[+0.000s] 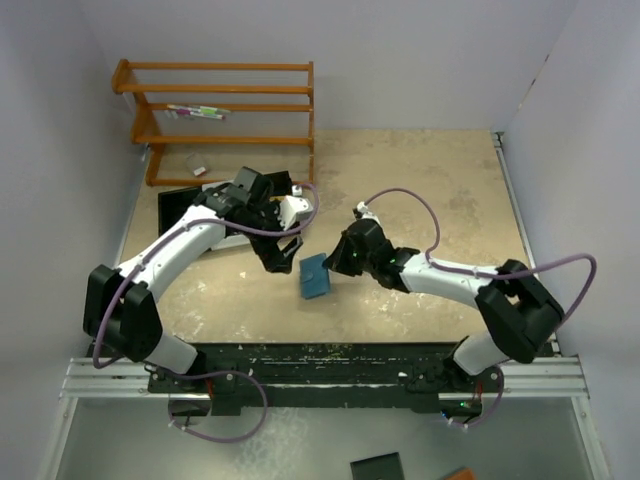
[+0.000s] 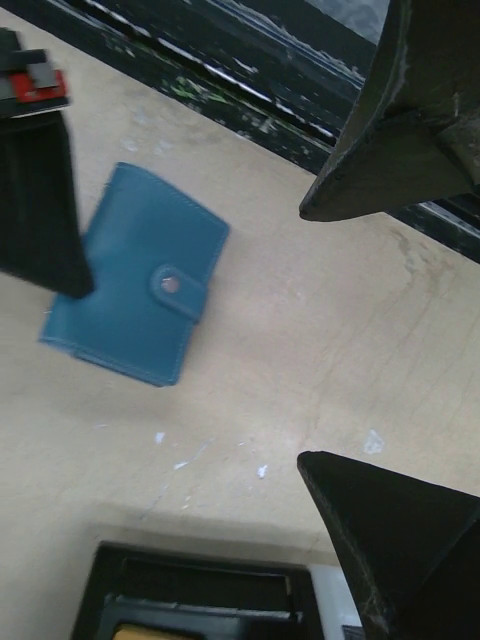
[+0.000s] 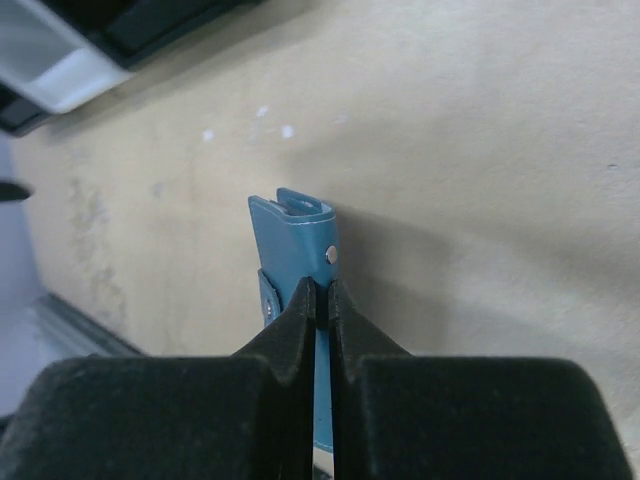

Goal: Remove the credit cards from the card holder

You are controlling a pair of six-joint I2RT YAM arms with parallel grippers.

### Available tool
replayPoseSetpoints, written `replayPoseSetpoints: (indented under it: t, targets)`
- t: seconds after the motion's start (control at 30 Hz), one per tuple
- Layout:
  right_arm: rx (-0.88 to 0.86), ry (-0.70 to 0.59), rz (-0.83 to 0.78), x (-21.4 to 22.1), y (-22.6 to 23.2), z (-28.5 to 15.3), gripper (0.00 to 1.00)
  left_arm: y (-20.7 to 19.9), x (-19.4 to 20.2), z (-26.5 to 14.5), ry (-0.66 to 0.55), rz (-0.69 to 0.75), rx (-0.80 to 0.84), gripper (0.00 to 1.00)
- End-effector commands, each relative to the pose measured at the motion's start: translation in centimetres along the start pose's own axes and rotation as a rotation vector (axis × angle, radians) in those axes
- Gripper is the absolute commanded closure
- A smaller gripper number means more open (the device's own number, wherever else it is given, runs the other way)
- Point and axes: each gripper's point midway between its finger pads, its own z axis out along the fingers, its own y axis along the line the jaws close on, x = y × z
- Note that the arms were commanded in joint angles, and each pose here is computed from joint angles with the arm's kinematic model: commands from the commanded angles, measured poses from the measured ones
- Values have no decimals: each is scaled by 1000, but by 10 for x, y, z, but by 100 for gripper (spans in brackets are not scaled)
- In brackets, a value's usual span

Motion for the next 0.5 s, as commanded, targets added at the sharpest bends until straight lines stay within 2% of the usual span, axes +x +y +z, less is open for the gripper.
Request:
replayPoseSetpoints:
  t: [0.0, 0.13, 0.2, 0.3, 0.47]
  targets:
    - [-254, -87, -37, -31, 62, -38, 100, 1, -71, -35, -285, -75, 12, 1]
    - [-390, -124, -95, -47, 95, -70, 100, 3, -79, -62, -408, -173, 130, 1]
    - [-459, -143, -125, -53, 110, -87, 100, -1, -77, -73, -431, -197, 196, 1]
    - [-535, -173, -171, -64, 128, -111, 100, -18, -77, -86, -443, -205, 258, 1]
    - [-667, -207, -204, -80, 154, -150, 100, -48, -91, -115, -539, -221, 329, 1]
